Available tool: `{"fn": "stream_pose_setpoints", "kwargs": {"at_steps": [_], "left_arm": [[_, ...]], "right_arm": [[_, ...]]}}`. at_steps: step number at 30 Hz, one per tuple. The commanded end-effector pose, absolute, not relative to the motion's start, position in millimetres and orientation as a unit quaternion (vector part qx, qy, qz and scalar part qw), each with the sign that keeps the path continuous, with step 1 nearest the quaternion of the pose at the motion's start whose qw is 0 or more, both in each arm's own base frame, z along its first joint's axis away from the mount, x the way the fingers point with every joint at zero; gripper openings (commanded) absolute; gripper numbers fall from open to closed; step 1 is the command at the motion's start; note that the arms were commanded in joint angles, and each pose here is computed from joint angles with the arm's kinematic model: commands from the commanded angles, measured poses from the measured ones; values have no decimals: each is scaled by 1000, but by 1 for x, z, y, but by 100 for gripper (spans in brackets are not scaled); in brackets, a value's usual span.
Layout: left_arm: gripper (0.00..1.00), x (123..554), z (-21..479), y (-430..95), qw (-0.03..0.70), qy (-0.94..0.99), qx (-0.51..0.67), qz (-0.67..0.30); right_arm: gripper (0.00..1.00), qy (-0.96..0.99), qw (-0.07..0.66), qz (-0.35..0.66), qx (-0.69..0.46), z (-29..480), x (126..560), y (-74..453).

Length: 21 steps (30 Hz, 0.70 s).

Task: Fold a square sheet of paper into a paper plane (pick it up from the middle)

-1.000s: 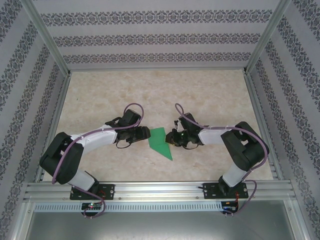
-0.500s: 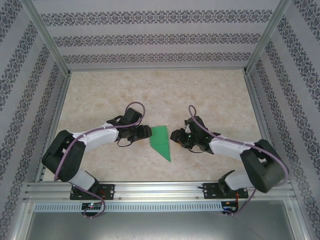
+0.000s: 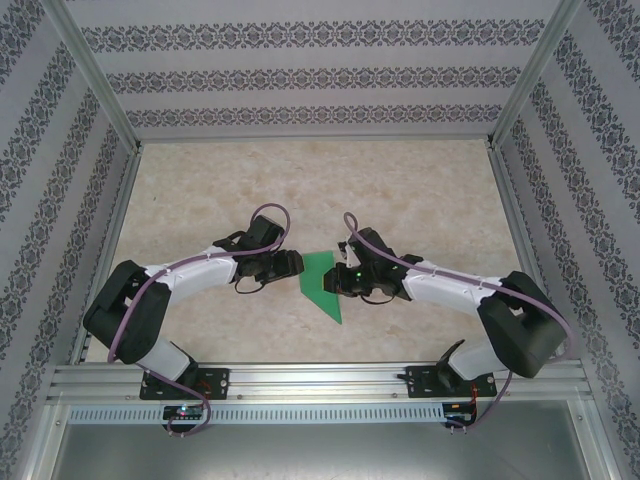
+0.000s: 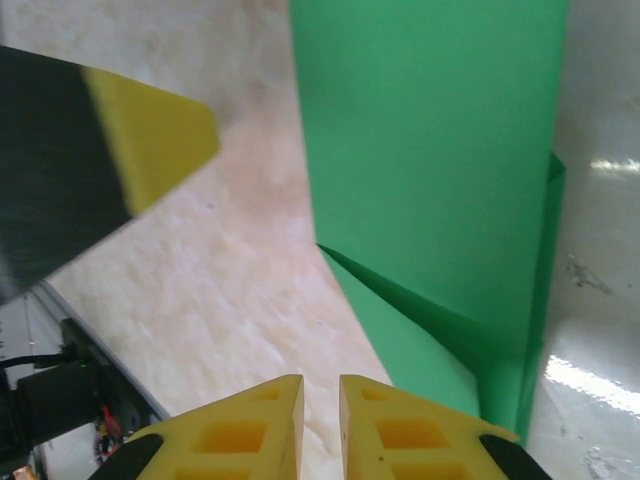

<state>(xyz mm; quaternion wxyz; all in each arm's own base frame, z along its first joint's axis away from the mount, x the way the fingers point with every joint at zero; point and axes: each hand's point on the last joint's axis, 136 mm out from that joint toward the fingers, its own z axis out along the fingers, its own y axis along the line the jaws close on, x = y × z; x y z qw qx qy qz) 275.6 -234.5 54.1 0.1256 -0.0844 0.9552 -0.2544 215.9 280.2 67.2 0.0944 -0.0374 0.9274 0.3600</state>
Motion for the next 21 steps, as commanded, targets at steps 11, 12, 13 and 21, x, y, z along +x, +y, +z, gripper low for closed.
{"fn": "stream_pose_setpoints", "kwargs": {"at_steps": [11, 12, 13, 21], "left_arm": [[62, 277, 66, -244, 139, 947, -72, -279], [62, 277, 66, -245, 137, 947, -71, -281], [62, 277, 67, -245, 136, 947, -70, -282], [62, 277, 65, -250, 128, 946, -66, -291]], "right_arm": [[17, 932, 85, 353, -19, 35, 230, 267], [17, 933, 81, 351, -16, 31, 230, 265], [17, 933, 79, 352, -13, 28, 230, 264], [17, 936, 63, 347, 5, 6, 227, 256]]}}
